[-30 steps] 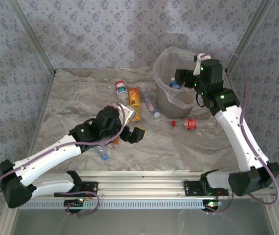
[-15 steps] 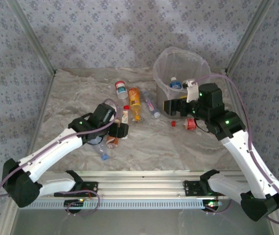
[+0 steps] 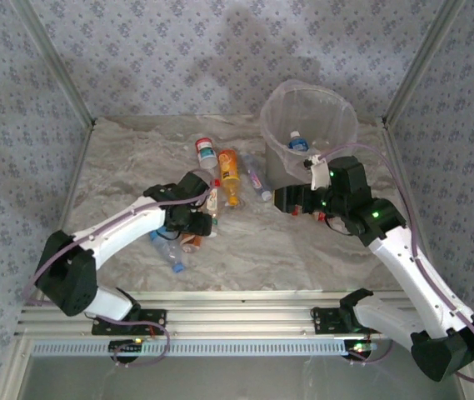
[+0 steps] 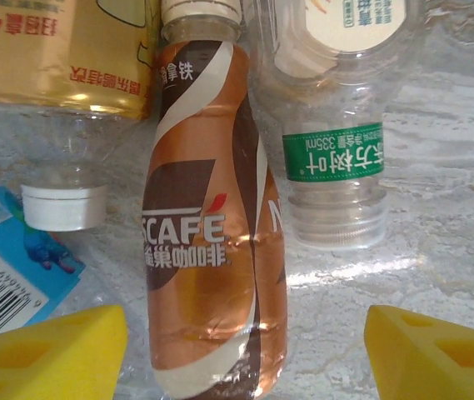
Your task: Put the plastic bottles in the bin
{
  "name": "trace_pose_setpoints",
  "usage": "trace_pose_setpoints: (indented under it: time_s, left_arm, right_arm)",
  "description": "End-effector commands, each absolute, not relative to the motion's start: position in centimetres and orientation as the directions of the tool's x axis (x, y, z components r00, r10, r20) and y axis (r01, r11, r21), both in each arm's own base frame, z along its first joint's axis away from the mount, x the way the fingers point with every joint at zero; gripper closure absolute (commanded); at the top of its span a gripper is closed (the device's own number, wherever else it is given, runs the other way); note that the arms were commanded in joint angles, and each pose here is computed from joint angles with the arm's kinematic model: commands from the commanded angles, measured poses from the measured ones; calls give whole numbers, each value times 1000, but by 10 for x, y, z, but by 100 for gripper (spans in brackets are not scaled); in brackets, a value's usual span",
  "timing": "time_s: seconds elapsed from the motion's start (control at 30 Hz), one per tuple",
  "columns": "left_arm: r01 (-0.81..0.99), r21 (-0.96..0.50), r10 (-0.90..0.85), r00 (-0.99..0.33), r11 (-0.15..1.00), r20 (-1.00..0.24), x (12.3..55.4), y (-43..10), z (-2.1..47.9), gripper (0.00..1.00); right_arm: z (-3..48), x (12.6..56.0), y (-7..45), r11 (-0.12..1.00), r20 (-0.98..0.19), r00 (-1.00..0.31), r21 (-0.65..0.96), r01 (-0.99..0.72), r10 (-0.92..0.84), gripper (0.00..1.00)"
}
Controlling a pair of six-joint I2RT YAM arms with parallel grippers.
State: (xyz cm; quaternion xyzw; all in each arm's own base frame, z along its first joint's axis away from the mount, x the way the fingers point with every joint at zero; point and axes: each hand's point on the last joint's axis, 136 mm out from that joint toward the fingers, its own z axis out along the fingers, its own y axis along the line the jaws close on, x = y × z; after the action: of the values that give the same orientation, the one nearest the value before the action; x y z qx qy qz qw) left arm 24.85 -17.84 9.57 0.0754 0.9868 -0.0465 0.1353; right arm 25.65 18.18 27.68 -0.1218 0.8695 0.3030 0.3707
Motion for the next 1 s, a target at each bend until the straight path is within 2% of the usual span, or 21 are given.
trace_pose_setpoints:
  time_s: [0.0,0.63,0.97]
  left_arm:
    - [135,-51,120,-967,990,-225,245,-174,92,26]
    - [103,-21,100,-989,994,-113,236,-172,58,24]
    - [101,-22,99,-992,995,-74,229,-172,47,27]
  right_arm:
    - [281,255,188,765,-719,-695,461,-450,24,10]
    - [272,255,188,772,-706,-707,464,-435,26,10]
    - [266,254,188,775,-703,-711,462,-432,23,9]
